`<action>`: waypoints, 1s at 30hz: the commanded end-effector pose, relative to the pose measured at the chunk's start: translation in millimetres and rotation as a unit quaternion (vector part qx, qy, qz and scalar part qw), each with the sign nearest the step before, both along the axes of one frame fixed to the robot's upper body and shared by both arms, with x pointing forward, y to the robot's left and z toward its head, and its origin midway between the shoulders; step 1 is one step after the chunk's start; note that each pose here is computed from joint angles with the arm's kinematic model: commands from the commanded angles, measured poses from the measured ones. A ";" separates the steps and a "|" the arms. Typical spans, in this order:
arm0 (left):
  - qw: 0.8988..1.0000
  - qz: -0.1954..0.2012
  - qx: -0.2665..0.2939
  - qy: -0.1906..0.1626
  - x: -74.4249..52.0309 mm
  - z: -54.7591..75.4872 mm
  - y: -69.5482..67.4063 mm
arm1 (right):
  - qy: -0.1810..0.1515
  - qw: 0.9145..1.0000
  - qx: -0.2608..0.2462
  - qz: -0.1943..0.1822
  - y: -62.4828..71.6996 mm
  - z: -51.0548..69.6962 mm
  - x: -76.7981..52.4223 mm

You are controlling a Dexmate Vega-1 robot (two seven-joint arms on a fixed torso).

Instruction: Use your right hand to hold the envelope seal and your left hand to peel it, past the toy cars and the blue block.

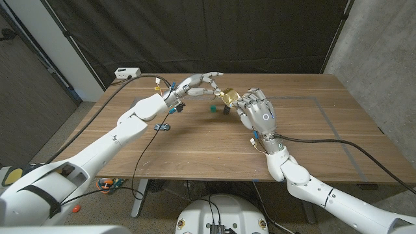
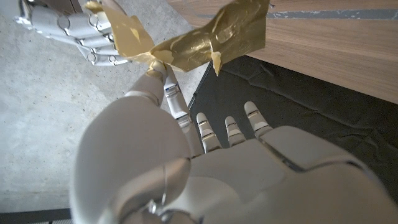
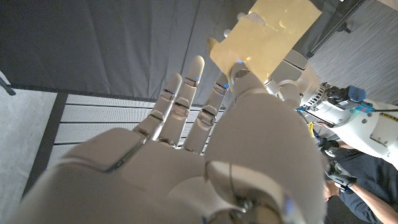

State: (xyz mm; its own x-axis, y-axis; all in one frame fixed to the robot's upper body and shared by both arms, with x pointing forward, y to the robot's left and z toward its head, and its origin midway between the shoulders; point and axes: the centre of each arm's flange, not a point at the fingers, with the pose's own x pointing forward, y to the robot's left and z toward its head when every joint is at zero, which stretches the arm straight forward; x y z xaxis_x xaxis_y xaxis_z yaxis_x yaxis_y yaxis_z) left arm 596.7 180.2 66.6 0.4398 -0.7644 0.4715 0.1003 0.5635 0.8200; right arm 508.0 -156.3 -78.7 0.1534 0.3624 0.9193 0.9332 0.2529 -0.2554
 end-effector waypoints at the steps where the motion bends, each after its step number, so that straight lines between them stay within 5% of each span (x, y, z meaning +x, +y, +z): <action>1: 0.993 0.028 0.079 -0.086 -20.3 10.9 -15.7 | 0.018 1.000 0.006 0.012 -1.1 4.2 2.3; 17: 0.987 0.062 0.056 -0.137 -39.6 18.9 -8.2 | 0.028 1.000 0.006 -0.011 -6.0 -1.7 12.2; 25: 0.970 0.102 0.073 -0.207 -63.1 28.7 -4.4 | 0.033 0.999 0.007 -0.020 -7.6 -2.9 16.6; 30: 0.956 0.109 0.111 -0.248 -75.0 28.9 -14.5 | 0.035 0.999 0.006 -0.018 -7.4 -2.2 17.5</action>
